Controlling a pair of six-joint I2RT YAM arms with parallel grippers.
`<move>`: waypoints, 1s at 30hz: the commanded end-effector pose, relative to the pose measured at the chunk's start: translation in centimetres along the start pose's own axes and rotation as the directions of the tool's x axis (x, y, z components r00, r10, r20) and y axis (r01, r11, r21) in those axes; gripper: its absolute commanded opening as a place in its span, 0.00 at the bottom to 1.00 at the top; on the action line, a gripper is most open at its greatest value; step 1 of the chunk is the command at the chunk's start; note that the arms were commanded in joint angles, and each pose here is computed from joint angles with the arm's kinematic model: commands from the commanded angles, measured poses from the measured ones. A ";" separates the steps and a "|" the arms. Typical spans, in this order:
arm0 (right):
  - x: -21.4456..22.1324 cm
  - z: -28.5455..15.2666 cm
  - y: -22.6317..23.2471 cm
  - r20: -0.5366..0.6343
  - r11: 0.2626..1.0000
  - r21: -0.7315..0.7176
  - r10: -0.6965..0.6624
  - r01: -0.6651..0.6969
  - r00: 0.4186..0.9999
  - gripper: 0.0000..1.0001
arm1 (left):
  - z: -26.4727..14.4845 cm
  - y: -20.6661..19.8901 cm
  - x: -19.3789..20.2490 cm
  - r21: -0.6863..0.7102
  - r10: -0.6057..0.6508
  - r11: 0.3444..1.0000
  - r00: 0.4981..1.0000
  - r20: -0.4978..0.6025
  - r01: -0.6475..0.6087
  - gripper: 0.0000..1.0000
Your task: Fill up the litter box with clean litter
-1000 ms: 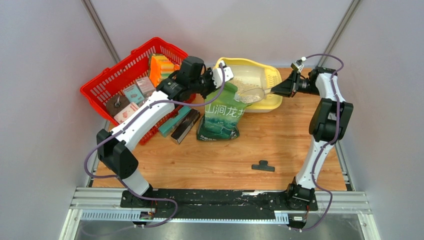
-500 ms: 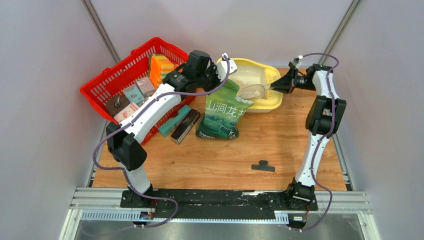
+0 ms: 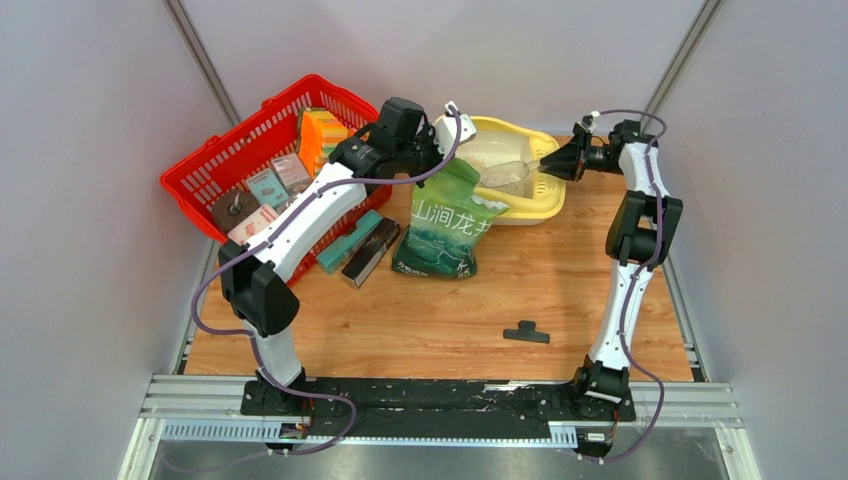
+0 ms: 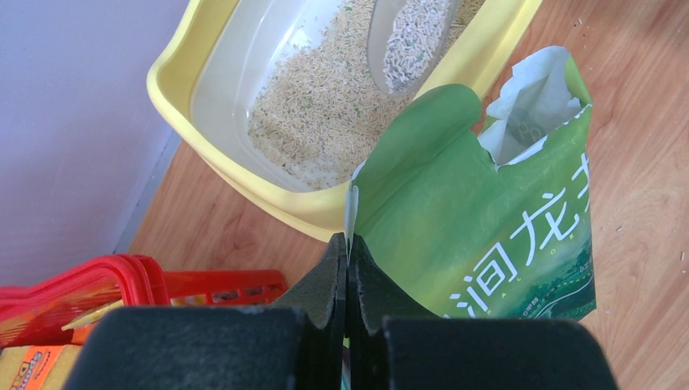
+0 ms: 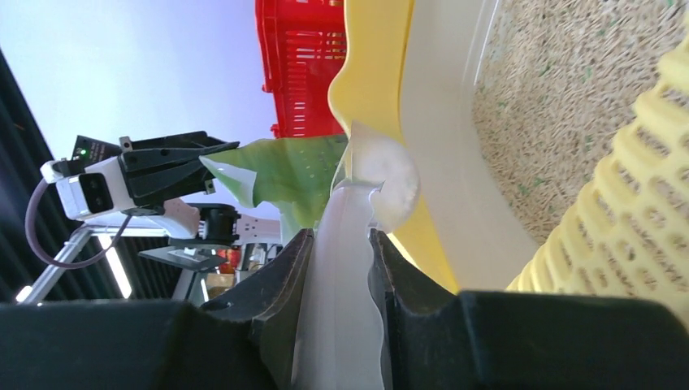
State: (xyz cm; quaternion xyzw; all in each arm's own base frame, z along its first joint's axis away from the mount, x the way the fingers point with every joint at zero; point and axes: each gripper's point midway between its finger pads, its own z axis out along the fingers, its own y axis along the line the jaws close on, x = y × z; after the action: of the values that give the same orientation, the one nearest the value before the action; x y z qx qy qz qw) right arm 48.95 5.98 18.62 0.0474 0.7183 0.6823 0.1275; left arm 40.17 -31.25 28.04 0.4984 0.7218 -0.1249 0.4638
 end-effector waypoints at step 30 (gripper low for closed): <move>-7.5 -0.9 4.3 0.247 0.760 0.553 -0.541 0.341 0.804 0.00 | -9.1 -5.6 -3.0 0.103 0.054 0.991 0.949 0.311 -0.090 0.00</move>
State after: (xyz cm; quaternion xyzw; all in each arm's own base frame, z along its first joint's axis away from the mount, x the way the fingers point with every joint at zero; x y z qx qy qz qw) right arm 56.48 4.30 20.34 0.0869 0.7848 0.5173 0.3300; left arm 32.59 -29.33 29.19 0.5163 0.6807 -0.1992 0.4799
